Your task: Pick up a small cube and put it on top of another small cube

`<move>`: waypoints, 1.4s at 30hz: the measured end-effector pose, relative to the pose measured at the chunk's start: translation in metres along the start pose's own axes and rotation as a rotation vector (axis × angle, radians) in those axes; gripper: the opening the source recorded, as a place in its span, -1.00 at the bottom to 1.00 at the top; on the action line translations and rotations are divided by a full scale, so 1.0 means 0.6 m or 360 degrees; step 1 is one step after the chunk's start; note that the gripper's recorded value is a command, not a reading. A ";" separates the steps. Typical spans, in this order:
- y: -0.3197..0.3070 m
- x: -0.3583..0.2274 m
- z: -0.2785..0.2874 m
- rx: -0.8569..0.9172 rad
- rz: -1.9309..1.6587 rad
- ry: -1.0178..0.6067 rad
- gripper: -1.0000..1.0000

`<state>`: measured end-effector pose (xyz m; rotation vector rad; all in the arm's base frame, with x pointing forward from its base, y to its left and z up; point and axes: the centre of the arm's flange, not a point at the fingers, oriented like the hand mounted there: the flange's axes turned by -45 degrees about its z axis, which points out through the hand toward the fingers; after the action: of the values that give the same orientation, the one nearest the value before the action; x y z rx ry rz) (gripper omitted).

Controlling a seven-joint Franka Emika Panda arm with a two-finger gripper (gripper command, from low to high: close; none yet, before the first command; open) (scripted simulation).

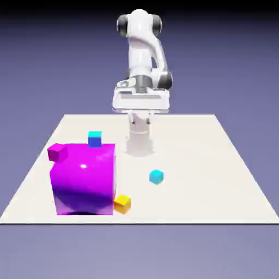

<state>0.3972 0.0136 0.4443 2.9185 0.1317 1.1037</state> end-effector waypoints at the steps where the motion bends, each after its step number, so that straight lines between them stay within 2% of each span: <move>1: -0.013 -0.005 0.021 0.0011 -0.0042 -0.0097 0.00; 14: -0.170 -0.148 0.246 0.0067 -0.0628 -0.1328 0.00; 27: -0.281 -0.358 0.352 -0.0061 -0.1274 -0.2439 0.00; 29: -0.287 -0.373 0.356 -0.0078 -0.1323 -0.2512 0.00; 32: -0.251 -0.453 0.382 -0.0080 -0.1323 -0.2511 0.00; 33: -0.245 -0.466 0.385 -0.0078 -0.1323 -0.2512 -1.00; 35: -0.245 -0.466 0.385 -0.0076 -0.1321 -0.2513 -1.00; 39: -0.294 -0.368 0.359 -0.0053 -0.1283 -0.2483 -1.00; 42: -0.239 -0.304 0.371 -0.0058 -0.1083 -0.2475 -1.00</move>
<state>0.3980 0.1435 0.1503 2.4263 0.8494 -1.1765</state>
